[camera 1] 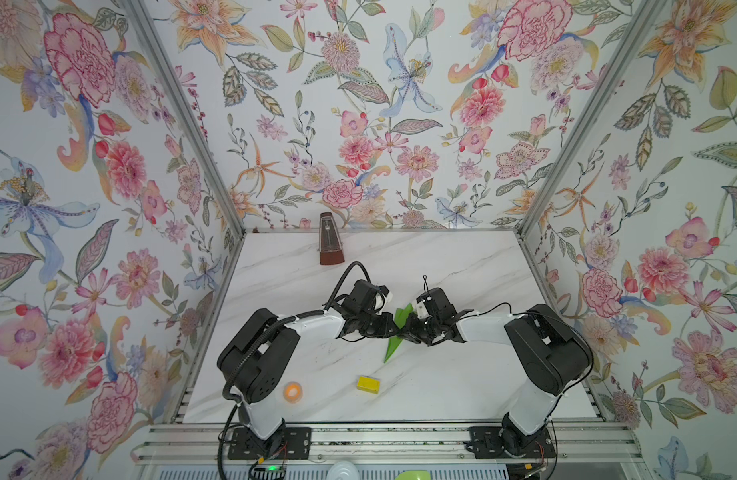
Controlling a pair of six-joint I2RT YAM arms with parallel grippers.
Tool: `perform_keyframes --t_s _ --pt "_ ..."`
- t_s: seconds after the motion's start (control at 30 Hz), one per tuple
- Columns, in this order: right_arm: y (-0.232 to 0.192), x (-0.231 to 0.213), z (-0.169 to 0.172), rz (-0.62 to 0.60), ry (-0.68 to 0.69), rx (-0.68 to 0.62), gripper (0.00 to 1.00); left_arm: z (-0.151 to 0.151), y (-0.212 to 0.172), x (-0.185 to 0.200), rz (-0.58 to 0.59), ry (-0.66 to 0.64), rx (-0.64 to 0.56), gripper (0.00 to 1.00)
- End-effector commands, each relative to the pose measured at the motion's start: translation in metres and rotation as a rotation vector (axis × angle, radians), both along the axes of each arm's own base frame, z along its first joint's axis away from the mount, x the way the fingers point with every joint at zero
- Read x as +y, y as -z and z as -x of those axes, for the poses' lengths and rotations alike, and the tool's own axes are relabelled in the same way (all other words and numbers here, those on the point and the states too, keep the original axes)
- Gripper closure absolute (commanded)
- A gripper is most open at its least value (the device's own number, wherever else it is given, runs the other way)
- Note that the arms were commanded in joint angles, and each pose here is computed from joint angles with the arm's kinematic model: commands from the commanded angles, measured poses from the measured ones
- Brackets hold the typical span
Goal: Fold a paper plane with a square sheet of paper (fold left side to right side)
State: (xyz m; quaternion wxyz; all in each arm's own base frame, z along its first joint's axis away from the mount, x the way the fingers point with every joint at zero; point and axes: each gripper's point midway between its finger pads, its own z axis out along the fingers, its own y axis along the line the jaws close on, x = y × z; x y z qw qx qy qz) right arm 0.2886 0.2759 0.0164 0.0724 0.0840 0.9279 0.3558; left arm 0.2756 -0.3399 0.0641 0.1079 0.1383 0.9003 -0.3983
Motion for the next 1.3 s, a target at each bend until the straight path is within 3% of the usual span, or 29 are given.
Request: perform_keyframes --t_s 0.0,0.23,0.37,0.67,1.27 --pt "0.053 -0.043 0.023 0.211 0.076 0.128 1.00 0.002 0.010 -0.010 0.028 0.017 0.048 0.90" --pt "0.053 -0.043 0.023 0.214 0.075 0.133 1.00 0.010 0.036 -0.003 -0.025 0.016 0.091 0.92" --pt "0.054 -0.045 0.023 0.222 0.077 0.135 1.00 0.015 0.056 0.014 -0.153 0.014 0.099 0.93" --pt "0.053 -0.056 0.031 0.272 0.061 0.144 1.00 0.028 0.080 0.042 -0.303 0.040 0.118 0.93" --pt "0.045 -0.067 0.071 0.342 -0.019 0.182 1.00 0.002 0.085 0.062 -0.411 0.034 0.078 0.94"
